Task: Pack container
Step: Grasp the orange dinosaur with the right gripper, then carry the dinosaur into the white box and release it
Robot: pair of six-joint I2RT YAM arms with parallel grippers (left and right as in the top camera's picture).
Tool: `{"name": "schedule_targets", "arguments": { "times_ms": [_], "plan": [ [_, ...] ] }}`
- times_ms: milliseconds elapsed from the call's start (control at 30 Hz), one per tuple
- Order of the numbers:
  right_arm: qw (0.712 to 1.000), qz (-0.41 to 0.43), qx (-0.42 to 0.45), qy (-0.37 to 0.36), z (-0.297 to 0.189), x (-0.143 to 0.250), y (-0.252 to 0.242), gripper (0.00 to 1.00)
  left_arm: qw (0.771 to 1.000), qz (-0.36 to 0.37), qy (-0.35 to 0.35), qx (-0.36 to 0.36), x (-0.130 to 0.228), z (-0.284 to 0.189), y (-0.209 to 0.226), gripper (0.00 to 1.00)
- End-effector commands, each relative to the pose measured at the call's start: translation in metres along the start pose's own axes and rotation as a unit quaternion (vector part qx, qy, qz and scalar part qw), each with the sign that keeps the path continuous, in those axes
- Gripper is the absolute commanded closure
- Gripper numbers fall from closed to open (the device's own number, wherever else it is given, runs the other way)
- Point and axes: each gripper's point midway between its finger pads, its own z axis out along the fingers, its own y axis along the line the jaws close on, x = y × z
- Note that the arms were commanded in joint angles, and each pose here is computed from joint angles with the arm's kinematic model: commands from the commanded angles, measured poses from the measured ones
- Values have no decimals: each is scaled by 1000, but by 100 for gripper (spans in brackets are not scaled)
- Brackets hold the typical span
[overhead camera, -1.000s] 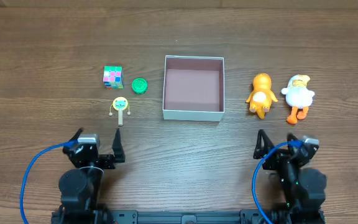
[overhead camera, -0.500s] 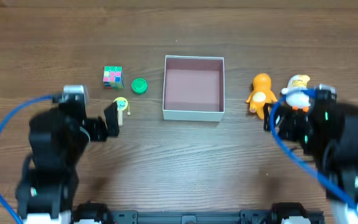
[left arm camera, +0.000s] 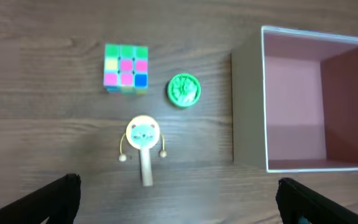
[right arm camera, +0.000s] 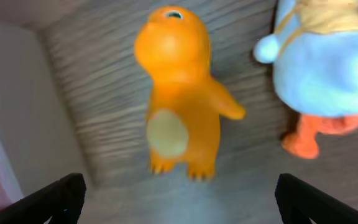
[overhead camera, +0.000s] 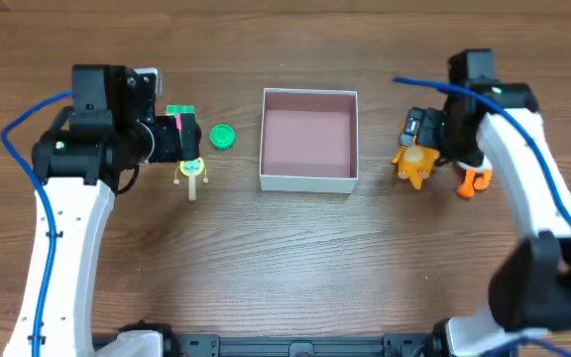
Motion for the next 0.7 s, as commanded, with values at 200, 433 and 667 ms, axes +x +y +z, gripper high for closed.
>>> {"name": "schedule_targets", "arguments": {
  "times_ms": [200, 433, 667],
  "plan": [
    [999, 2, 26, 39, 70, -10, -2, 23, 1000, 3, 26, -15, 5, 3, 7, 0],
    [998, 1, 31, 54, 70, -3, -5, 77, 1000, 3, 26, -15, 5, 3, 7, 0],
    [989, -57, -69, -115, -101, -30, 66, 96, 1000, 3, 26, -15, 5, 3, 7, 0]
  ]
}}
